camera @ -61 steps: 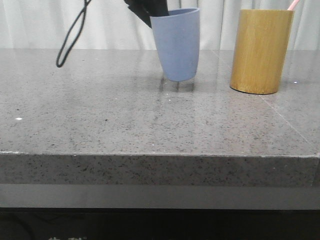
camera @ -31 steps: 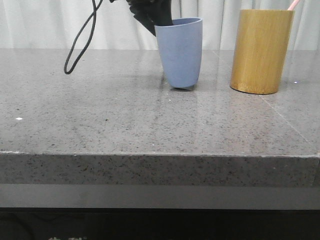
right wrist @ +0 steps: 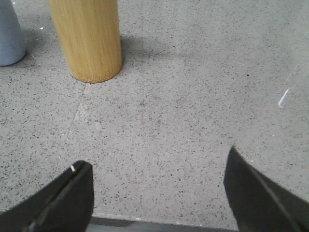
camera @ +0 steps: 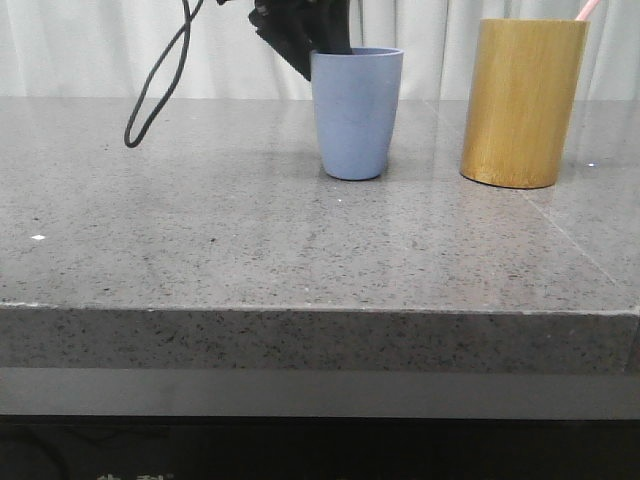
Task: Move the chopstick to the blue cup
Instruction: 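Hook the blue cup rim with the left gripper, slide it toward the wooden cup, then release the blue cup and lift the left gripper away, then lower the right gripper into the wooden cup and grasp the pink chopstick, then lift the pink chopstick with the right gripper over the blue cup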
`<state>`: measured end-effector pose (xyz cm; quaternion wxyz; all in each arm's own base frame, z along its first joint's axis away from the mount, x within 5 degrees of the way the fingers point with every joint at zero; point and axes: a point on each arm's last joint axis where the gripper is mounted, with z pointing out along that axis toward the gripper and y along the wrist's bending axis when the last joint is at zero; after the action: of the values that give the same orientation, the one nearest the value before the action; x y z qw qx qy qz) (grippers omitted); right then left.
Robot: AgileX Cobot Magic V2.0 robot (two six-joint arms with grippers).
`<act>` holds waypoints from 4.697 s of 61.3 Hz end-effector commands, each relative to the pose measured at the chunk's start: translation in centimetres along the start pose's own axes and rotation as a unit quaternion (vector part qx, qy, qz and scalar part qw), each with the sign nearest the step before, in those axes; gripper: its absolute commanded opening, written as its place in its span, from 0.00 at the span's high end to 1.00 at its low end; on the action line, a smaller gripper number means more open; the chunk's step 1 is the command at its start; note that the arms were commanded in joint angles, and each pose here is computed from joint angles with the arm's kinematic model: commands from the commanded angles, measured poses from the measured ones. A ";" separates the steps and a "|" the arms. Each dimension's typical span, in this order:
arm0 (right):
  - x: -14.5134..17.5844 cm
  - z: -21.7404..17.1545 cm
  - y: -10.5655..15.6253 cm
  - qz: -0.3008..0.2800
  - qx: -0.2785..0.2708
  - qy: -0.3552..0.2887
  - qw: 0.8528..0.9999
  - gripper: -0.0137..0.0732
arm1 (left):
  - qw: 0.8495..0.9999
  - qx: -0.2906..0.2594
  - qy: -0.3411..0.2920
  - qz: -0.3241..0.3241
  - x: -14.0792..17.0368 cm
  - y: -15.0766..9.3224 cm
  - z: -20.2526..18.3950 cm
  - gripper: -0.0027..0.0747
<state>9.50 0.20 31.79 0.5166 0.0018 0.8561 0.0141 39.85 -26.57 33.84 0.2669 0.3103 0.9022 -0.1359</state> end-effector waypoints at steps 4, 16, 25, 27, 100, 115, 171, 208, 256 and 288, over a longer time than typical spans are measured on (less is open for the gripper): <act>-1.5 -0.3 0.0 -0.003 0.003 -0.044 0.999 0.19 | 0.997 0.005 -0.080 0.006 -1.5 -1.2 -6.3 0.65; -1.5 -0.3 0.0 0.003 -0.001 -0.044 0.999 0.19 | 0.995 0.004 -0.098 0.009 -0.9 -1.7 -10.3 0.65; -1.3 -0.3 0.2 0.012 -0.008 -0.034 0.999 0.19 | 0.995 -0.002 -0.097 0.006 0.7 -1.7 -13.7 0.65; -1.3 -0.3 0.2 0.013 -0.009 -0.032 0.999 0.19 | 0.995 -0.005 -0.099 0.005 1.1 -1.6 -14.8 0.65; -16.1 8.3 -0.2 0.097 -0.112 0.030 0.988 0.19 | 0.967 -0.077 -0.242 -0.001 25.2 -3.3 -25.3 0.65; -19.1 12.6 -0.6 0.101 -0.130 0.051 0.985 0.19 | 0.967 -0.075 -0.242 -0.002 25.2 -3.3 -25.3 0.65; -19.7 17.1 -0.8 0.124 -0.157 0.063 0.978 0.78 | 0.968 -0.075 -0.241 -0.002 25.2 -3.3 -25.2 0.65; -22.9 12.8 -0.4 0.064 -0.152 0.025 0.986 0.92 | 0.968 -0.075 -0.241 -0.002 25.2 -3.3 -25.2 0.65; -27.9 1.1 4.5 -0.039 -0.201 -0.129 0.970 0.92 | 0.968 -0.075 -0.241 -0.002 25.2 -3.3 -25.2 0.65; -26.0 9.9 12.8 -0.130 -0.254 -0.056 0.957 0.91 | 0.968 -0.075 -0.241 -0.002 25.2 -3.3 -25.2 0.65</act>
<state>30.34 12.91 48.68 0.4905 -0.2481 0.8184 0.1674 10.81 -6.40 39.16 0.4574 0.2563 0.8420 -0.1270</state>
